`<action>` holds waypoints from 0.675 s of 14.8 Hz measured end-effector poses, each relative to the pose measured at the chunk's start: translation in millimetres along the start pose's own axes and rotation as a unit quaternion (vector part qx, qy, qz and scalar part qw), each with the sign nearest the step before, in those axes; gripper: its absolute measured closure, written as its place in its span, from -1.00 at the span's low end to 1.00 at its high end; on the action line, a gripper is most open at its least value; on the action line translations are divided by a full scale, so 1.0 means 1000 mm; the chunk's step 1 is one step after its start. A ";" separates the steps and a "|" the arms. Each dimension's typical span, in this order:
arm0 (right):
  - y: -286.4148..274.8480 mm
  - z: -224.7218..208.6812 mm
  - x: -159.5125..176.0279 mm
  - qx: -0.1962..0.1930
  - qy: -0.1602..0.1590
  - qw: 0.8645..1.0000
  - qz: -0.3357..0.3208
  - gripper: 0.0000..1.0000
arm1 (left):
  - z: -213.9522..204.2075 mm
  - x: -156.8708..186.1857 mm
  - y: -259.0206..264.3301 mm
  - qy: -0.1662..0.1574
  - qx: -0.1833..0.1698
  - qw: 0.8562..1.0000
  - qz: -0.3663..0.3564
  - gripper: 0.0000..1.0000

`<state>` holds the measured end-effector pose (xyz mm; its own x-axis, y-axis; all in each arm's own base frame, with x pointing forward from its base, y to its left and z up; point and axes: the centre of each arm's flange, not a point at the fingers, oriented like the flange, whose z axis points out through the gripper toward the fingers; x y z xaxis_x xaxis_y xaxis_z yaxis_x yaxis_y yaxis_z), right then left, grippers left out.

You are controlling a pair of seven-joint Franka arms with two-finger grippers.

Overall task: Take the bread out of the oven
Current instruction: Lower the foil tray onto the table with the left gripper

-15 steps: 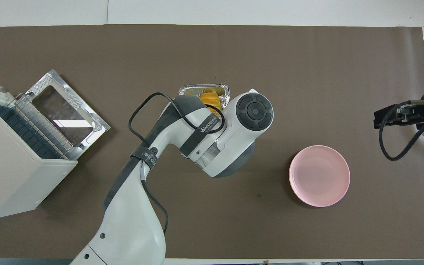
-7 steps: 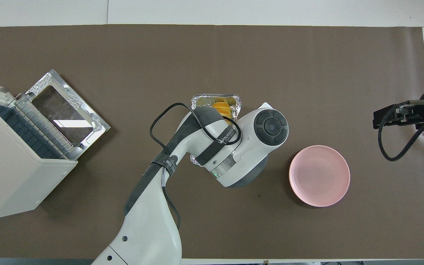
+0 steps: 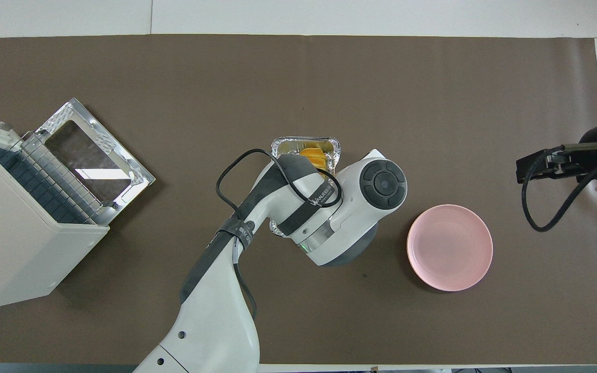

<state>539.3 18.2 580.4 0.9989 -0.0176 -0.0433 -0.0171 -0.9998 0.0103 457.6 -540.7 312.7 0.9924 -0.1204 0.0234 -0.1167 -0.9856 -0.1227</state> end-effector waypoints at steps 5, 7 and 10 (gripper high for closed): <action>-0.006 0.008 0.001 0.006 -0.001 1.000 -0.004 -1.00 | 0.003 -0.003 0.005 0.014 -0.001 1.000 -0.015 0.96; -0.006 0.009 0.001 0.007 -0.001 1.000 -0.004 -1.00 | 0.005 -0.006 0.007 0.015 0.000 1.000 -0.018 0.96; -0.006 0.009 0.001 0.007 0.000 1.000 -0.004 -1.00 | 0.004 -0.005 0.008 0.022 0.000 1.000 -0.022 0.75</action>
<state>540.0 24.2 571.2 0.9990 -0.0103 -0.0425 -0.0105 -0.9999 -0.0034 451.4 -547.0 308.1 0.9939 -0.0821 0.0732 -0.0728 -0.9900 -0.1210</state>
